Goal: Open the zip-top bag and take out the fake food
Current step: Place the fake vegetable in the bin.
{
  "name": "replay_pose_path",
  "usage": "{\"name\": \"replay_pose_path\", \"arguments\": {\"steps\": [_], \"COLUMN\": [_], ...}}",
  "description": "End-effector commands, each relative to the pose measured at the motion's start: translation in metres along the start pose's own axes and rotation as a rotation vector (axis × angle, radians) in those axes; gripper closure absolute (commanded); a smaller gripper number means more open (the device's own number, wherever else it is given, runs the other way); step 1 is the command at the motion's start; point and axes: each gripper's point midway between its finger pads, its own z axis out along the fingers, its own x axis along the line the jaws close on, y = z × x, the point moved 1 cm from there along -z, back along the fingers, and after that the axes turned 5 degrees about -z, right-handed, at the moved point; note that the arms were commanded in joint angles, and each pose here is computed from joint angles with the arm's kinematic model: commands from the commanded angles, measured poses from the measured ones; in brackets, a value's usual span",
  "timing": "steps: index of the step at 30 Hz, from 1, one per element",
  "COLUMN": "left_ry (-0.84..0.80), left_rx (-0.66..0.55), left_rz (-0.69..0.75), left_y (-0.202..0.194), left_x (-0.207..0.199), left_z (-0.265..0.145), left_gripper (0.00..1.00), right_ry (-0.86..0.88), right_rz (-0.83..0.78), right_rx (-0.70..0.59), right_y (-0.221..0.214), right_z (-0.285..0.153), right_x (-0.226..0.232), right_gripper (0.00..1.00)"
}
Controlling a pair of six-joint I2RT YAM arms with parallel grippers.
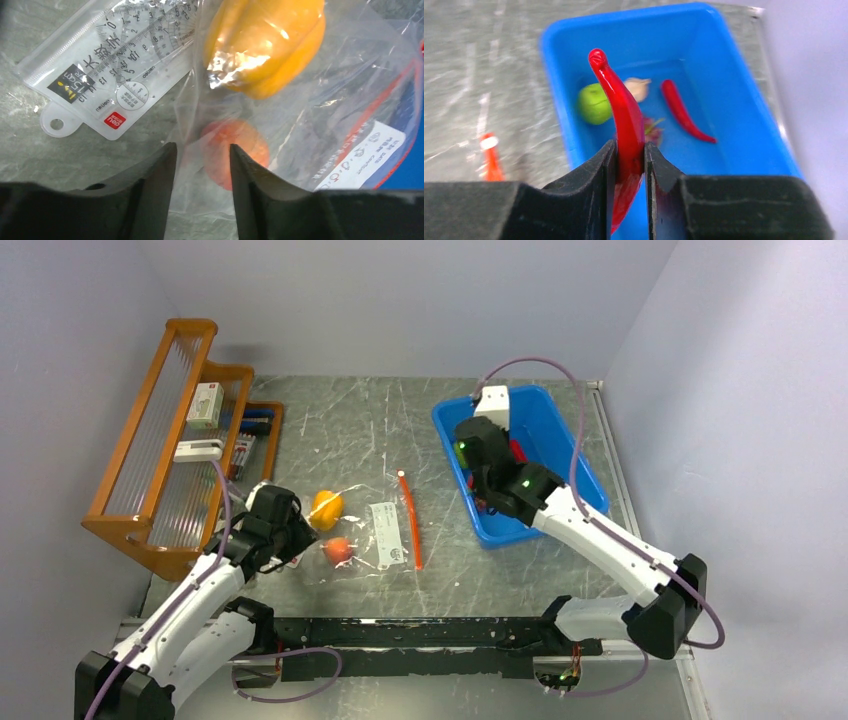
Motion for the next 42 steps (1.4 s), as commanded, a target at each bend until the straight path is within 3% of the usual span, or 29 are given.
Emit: {"name": "replay_pose_path", "arguments": {"steps": [1,10,14,17,21,26,38,40,42], "left_ry": [-0.031,-0.123,-0.165,-0.199,-0.242,-0.29,-0.249,-0.239,-0.236], "left_rx": [-0.04,-0.111,-0.165,-0.223,-0.24,-0.248,-0.287,-0.298,-0.303], "left_rz": [-0.004,0.066,0.174,0.254,0.366,0.468,0.481,0.474,0.473], "left_y": [0.014,0.037,0.057,0.074,0.079,0.077,0.079,0.08,0.081], "left_x": [-0.013,-0.038,-0.057,-0.072,-0.083,-0.086,-0.074,-0.072,-0.071], "left_z": [-0.013,-0.045,-0.066,-0.079,-0.091,-0.094,-0.076,-0.076,-0.076], "left_gripper": [0.38,0.2,0.16,0.13,0.13,0.11,0.11,0.11,0.11], "right_ry": [-0.12,-0.169,-0.116,-0.008,-0.015,0.065,0.028,-0.022,-0.088], "right_rz": [-0.077,-0.159,-0.21,-0.311,-0.465,-0.506,-0.513,-0.498,-0.482], "right_rx": [0.062,0.351,0.384,0.458,0.573,0.609,0.678,0.667,0.648], "right_y": [-0.001,-0.053,-0.067,-0.089,-0.128,-0.152,-0.175,-0.171,-0.162], "right_z": [0.027,0.074,0.099,0.122,0.146,0.164,0.197,0.197,0.196], "right_x": [-0.059,-0.109,-0.108,-0.088,-0.087,-0.072,-0.072,-0.08,-0.09], "right_gripper": [0.96,0.92,0.91,0.94,0.95,0.89,0.84,0.68,0.64]}}
